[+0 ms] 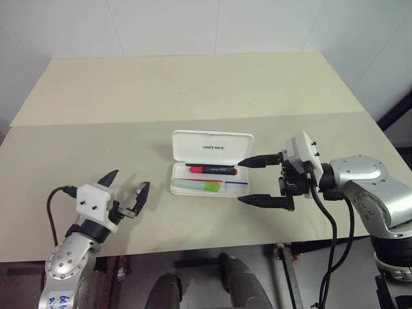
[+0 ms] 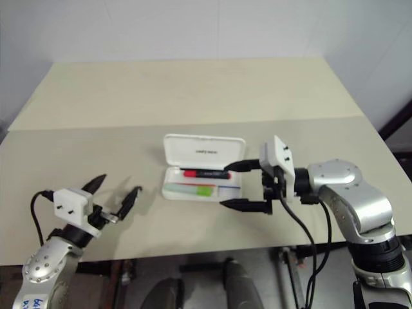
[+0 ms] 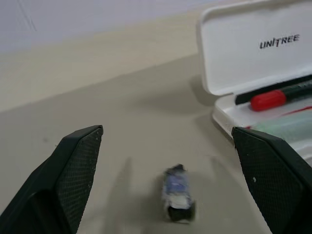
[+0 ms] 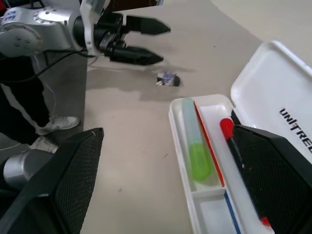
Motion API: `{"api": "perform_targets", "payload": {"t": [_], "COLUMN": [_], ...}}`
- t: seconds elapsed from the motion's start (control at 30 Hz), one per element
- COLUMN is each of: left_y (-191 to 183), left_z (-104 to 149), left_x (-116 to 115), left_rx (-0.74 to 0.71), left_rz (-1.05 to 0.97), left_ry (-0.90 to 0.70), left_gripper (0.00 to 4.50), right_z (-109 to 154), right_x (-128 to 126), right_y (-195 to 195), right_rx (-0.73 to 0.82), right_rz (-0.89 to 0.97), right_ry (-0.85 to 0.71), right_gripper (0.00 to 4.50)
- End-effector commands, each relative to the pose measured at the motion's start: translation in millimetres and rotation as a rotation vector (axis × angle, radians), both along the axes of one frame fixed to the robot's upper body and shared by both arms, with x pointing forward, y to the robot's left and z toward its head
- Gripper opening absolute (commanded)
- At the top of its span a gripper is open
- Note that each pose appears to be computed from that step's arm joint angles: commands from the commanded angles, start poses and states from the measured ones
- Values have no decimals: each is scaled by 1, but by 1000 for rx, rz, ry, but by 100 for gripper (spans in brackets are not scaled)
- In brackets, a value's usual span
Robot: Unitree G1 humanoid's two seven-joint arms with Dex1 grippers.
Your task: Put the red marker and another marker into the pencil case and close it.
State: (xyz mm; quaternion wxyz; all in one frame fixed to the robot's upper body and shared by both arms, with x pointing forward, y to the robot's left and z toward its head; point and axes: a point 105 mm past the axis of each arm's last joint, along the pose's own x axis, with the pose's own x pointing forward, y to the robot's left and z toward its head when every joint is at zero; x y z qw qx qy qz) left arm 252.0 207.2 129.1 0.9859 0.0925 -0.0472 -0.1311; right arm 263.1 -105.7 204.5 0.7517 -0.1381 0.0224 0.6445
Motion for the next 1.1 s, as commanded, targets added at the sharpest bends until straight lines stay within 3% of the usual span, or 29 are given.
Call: {"api": "perform_targets", "payload": {"t": [0.03,0.3,0.57,0.83,1.1], "left_y": [3,15,5,-7,-10], "left_z": [-5,-27,-43,-42,-46], "left_x": [0,6,16,22,21], "left_rx": [-23,-23,-20,33,-13], "left_rz": [48,125,42,-75,-106], "left_ry": [30,146,259,296,345], "left_gripper": [450,450,450,450,182], "right_z": [7,6,7,8,9], "right_x": [-1,-4,-4,-4,-2], "right_y": [-3,-7,-7,-8,-9], "right_rx": [4,-10,-10,-5,-11], "right_rz": [-13,-37,-54,-68,-83], "right_ry": [-44,-35,-47,-58,-69], "right_gripper": [446,446,446,446,450]}}
